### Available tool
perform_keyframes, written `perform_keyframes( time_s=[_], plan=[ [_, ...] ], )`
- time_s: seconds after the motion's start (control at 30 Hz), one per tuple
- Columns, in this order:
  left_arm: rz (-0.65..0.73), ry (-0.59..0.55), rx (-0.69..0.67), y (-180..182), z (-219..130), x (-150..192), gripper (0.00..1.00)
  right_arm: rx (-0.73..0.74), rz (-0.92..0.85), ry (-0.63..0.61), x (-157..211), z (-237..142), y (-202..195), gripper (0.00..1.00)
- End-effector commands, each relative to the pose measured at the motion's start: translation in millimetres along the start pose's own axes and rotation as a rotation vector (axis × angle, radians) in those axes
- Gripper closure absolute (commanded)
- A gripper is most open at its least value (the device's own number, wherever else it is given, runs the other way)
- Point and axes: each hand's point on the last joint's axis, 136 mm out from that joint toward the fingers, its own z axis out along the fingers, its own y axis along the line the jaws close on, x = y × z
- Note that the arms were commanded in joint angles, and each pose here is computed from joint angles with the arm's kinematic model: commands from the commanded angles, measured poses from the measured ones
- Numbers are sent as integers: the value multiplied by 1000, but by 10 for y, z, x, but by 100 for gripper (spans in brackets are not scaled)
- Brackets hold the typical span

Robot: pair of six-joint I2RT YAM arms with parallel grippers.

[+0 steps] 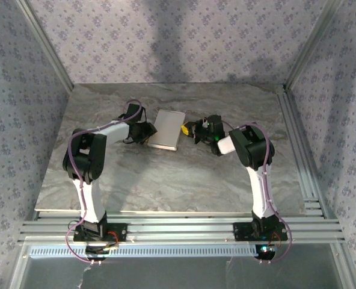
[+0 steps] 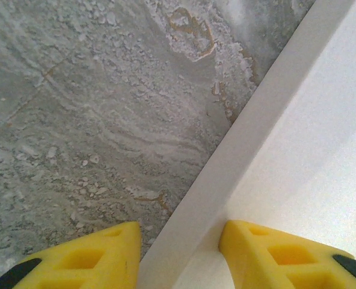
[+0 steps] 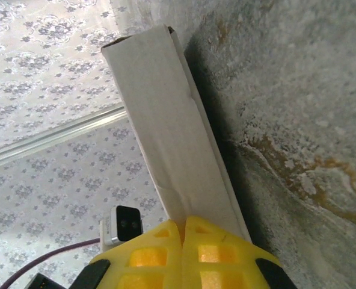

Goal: Fold the paper box

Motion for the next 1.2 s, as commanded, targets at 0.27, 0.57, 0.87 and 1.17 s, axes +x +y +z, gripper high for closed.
perform_keyframes(
  time_s=[0.27, 0.57, 0.87, 1.17],
  plan=[
    [-10, 142, -69, 251, 174, 471, 57, 509, -315, 186, 666, -480, -453, 58],
    [-19, 140, -62, 242, 204, 493, 57, 525, -372, 191, 1000, -627, -547, 55],
    [-9, 151, -49, 190, 218, 529, 57, 496, -360, 202, 952, -386, -499, 67],
    [-18, 169, -38, 205, 279, 615, 57, 421, -306, 164, 883, -233, -449, 91]
  ],
)
